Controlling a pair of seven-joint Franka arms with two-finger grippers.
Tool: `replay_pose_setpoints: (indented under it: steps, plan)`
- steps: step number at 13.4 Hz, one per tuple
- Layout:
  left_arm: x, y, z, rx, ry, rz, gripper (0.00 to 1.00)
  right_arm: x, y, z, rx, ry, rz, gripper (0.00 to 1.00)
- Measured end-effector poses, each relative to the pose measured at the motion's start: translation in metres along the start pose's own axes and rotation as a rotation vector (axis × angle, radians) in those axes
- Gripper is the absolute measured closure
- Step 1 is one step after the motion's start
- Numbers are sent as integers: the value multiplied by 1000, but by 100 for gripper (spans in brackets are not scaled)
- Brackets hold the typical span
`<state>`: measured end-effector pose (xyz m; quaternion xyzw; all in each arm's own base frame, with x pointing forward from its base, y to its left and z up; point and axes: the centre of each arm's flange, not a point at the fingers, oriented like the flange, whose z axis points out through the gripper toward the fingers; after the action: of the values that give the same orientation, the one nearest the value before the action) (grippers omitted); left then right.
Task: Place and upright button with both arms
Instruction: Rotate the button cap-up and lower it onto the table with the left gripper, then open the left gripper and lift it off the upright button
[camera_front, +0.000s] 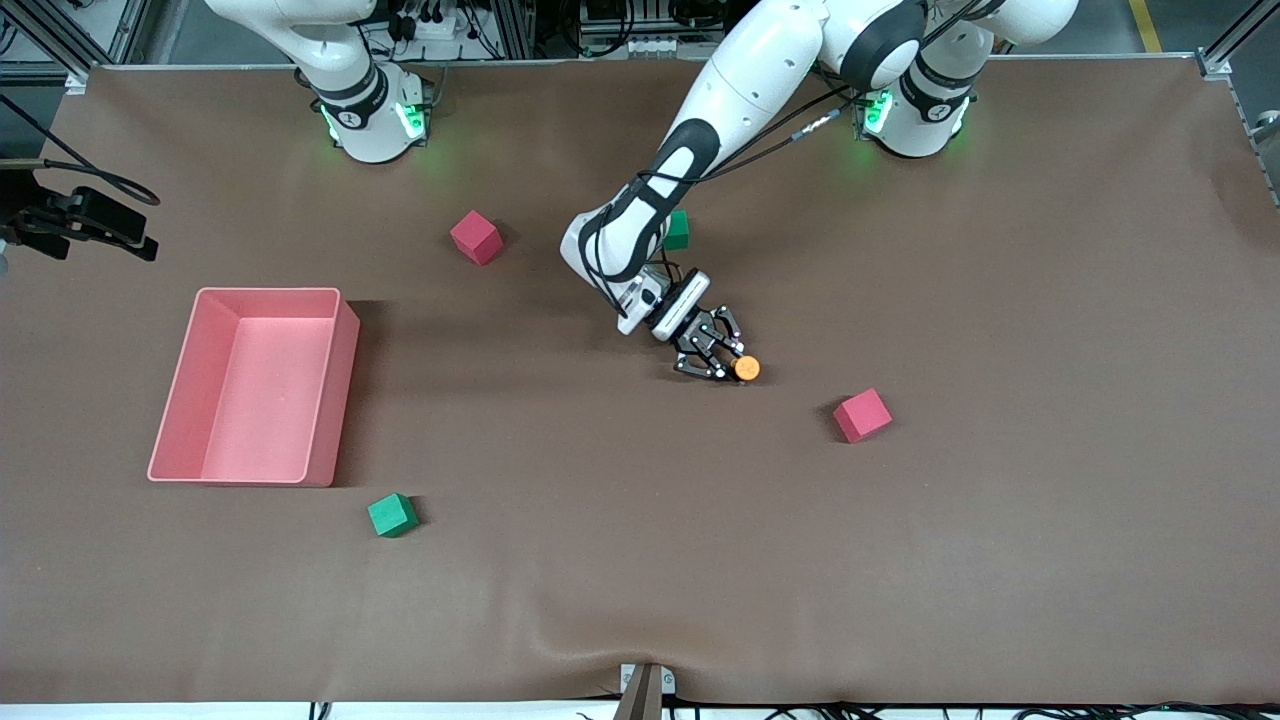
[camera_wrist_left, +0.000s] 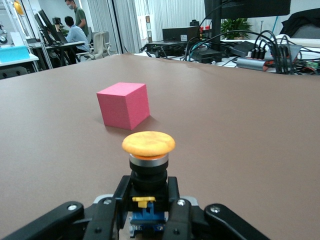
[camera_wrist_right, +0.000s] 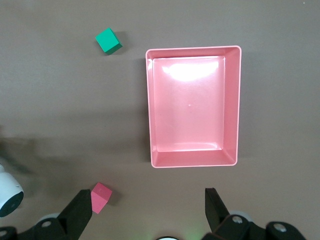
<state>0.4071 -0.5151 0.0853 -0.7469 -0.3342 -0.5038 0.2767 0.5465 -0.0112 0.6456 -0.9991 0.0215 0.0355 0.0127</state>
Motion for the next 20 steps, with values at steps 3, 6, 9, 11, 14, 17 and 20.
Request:
replay_pose_setpoints:
  steps: [3,6,9,11,14,17,20]
  plan:
    - [-2,1,-13,-23,-7,-2,62,0,0,0,0,0,0,0]
    - [-2,3,-19,-39,-18,8,61,0,0,0,0,0,0,0]
    - [-5,3,-34,-67,-28,14,48,0,1,0,0,0,1,0]
    - [-3,4,-42,-78,-28,62,25,0,1,0,0,0,1,0]
    - [18,8,-60,-72,-34,86,0,0,-1,0,0,0,-3,0]
    - [56,-3,-98,-7,-106,155,0,0,-2,0,0,-1,-5,0]
    - [128,-2,-129,-6,-200,189,0,0,-4,1,-1,-1,-8,0]
